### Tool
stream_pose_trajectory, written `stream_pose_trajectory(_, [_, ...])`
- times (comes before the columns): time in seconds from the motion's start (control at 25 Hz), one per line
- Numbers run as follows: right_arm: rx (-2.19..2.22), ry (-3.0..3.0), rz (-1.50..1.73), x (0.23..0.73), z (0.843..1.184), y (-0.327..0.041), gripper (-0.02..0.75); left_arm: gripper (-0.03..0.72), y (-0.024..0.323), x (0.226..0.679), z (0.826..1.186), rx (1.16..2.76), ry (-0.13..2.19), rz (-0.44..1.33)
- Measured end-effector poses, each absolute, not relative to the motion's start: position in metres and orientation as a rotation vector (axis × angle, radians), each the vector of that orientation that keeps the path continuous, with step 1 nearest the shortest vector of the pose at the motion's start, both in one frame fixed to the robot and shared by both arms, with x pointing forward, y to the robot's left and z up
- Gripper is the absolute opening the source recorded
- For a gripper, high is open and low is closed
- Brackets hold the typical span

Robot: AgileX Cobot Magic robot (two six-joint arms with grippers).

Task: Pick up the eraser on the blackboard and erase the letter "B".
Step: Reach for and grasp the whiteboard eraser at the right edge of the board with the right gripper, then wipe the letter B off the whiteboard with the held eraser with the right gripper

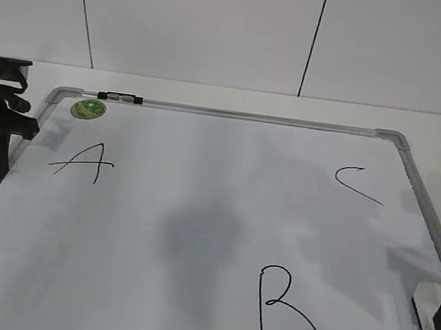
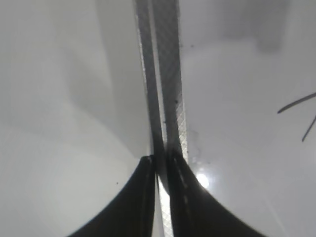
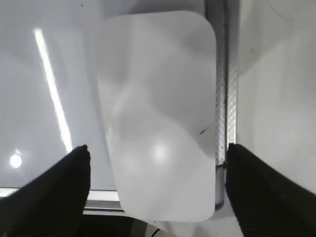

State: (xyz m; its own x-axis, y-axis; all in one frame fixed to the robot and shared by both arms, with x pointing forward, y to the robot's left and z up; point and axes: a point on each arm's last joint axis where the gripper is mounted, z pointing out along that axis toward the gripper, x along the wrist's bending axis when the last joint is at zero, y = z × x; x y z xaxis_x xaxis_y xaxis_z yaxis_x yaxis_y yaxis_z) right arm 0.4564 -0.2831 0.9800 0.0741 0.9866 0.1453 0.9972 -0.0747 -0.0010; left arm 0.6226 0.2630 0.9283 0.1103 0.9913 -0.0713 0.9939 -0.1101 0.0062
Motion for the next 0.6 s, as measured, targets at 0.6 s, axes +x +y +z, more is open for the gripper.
stream_pose_trajectory(0.6, [-2.206, -2.017, -0.114, 0.466, 0.960, -0.281, 0.658, 0.053, 0.263, 0.623, 0.928, 2.299, 2.062, -0.076])
